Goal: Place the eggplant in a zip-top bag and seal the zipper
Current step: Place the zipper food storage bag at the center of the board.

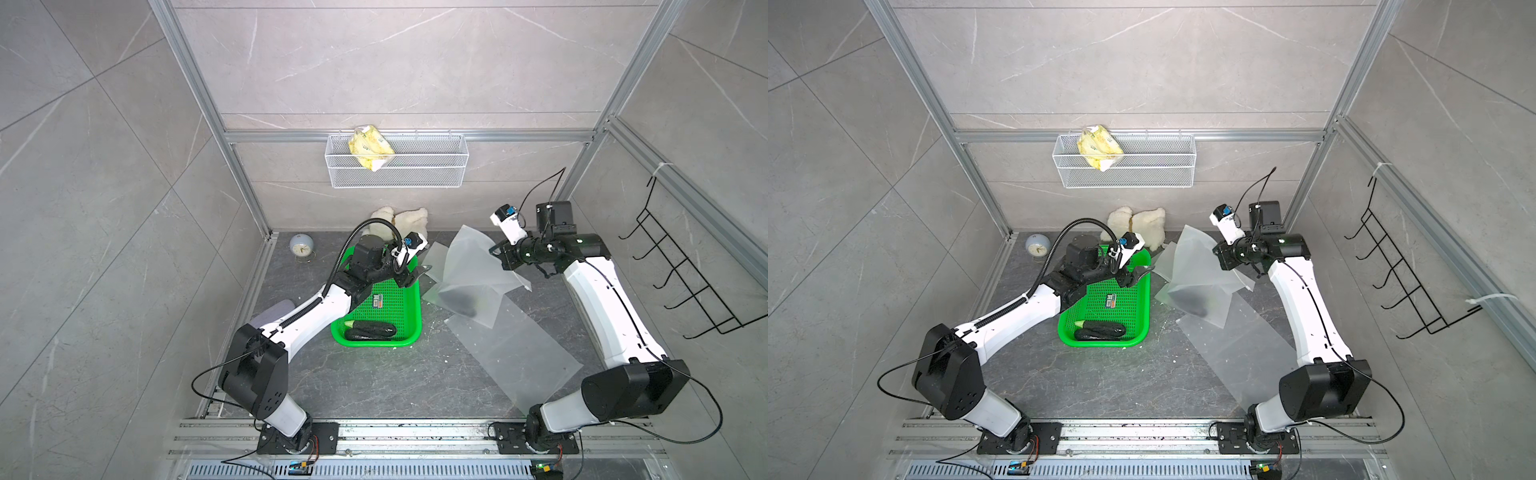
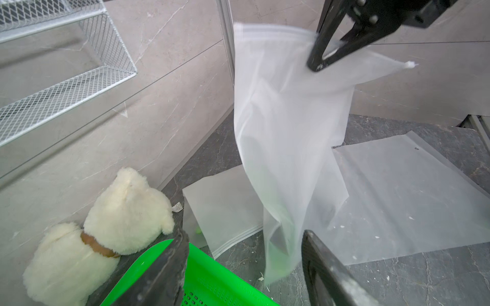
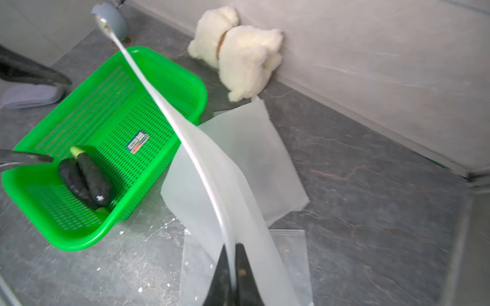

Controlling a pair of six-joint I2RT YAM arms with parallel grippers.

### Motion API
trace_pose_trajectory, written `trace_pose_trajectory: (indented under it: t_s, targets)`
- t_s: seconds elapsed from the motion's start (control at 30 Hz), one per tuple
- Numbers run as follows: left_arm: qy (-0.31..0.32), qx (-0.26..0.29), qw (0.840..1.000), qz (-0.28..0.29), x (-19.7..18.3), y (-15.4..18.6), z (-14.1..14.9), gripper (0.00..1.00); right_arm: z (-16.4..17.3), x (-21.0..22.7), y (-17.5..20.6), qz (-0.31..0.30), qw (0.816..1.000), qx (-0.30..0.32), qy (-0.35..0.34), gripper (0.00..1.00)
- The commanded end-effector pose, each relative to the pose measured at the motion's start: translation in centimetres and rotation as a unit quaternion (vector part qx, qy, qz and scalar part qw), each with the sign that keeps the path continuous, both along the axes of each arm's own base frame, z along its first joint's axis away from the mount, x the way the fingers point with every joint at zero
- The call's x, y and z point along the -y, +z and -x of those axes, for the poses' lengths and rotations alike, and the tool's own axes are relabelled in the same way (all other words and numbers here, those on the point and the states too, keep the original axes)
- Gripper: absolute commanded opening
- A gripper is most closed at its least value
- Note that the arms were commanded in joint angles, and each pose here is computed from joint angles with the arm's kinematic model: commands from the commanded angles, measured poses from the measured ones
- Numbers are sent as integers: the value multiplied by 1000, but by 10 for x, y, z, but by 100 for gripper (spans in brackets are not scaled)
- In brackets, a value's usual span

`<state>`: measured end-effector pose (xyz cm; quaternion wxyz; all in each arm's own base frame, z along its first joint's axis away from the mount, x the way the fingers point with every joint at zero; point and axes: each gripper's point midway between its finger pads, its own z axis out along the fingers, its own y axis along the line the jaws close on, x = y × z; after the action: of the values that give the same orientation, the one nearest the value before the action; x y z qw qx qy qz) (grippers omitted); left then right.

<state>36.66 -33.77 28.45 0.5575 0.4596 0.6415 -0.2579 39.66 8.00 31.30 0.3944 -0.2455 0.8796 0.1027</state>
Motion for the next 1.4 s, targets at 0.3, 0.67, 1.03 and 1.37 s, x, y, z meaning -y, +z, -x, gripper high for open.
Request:
trace_pose_trajectory:
  t_s: [0.3, 0.67, 1.03, 1.37]
  targets:
    - [40, -25, 998, 42, -11, -1, -11, 69, -25, 58, 82, 30, 987, 74, -136, 0]
    - [58, -52, 996, 52, -19, -14, -6, 68, -82, 60, 66, 12, 987, 62, -144, 0]
    - [65, -64, 995, 52, -23, -21, -1, 68, -101, 71, 43, -3, 982, 51, -182, 0]
    - [53, -65, 995, 56, -18, -18, -1, 67, -70, 68, 6, 7, 982, 84, -168, 0]
